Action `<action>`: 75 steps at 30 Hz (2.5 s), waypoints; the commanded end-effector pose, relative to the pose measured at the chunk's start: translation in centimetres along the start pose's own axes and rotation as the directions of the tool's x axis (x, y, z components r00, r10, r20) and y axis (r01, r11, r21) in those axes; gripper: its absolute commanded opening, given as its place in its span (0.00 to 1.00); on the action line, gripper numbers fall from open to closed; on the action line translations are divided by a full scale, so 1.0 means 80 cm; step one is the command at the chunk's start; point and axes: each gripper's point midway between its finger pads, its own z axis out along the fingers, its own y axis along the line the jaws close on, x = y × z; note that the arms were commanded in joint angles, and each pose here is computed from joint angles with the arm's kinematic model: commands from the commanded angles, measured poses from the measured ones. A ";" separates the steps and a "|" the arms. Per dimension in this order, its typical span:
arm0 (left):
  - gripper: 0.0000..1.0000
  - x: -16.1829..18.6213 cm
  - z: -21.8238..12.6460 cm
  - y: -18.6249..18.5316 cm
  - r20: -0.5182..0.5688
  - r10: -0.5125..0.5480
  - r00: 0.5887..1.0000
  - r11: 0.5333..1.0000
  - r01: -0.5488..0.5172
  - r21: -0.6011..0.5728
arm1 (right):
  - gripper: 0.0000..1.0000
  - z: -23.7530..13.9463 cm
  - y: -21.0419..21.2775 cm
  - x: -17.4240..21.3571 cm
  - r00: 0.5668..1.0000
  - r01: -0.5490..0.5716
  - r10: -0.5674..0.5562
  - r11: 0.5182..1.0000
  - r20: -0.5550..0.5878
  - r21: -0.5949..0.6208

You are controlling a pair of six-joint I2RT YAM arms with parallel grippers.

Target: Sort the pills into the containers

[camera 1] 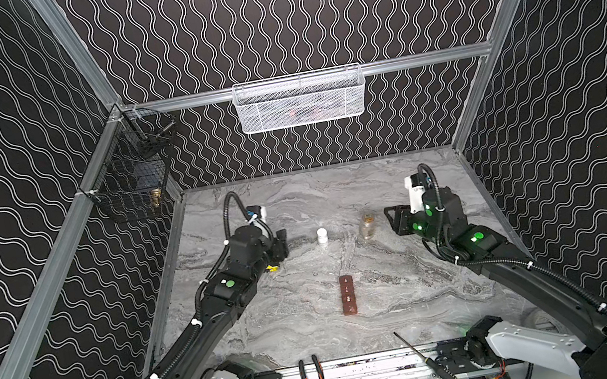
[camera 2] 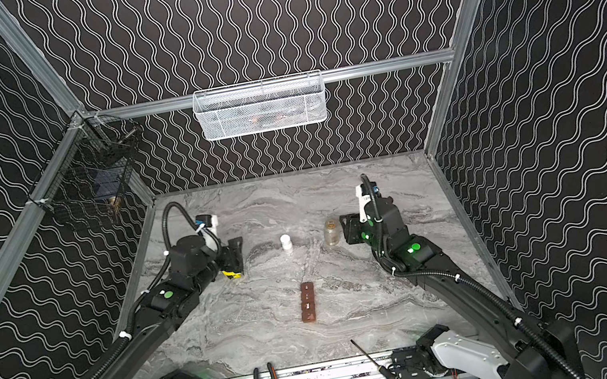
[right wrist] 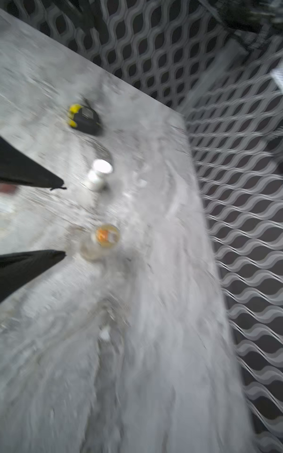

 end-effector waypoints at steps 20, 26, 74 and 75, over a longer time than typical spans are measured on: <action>0.91 0.027 -0.023 0.194 0.334 0.038 0.942 0.836 0.153 -0.527 | 0.89 -0.040 -0.242 -0.003 0.873 -0.177 -0.174 0.756 0.455 0.630; 0.94 0.045 -0.040 0.210 0.354 0.095 0.930 0.794 0.144 -0.591 | 0.91 -0.019 -0.248 0.019 0.883 -0.086 -0.232 0.773 0.407 0.628; 0.99 0.113 0.107 0.184 0.109 0.204 0.973 0.913 -0.149 -0.379 | 0.99 0.036 -0.265 0.044 0.908 0.039 -0.240 0.865 0.344 0.500; 0.99 0.113 0.108 0.181 0.114 0.214 0.970 0.915 -0.159 -0.371 | 0.99 0.036 -0.265 0.045 0.908 0.039 -0.240 0.865 0.343 0.500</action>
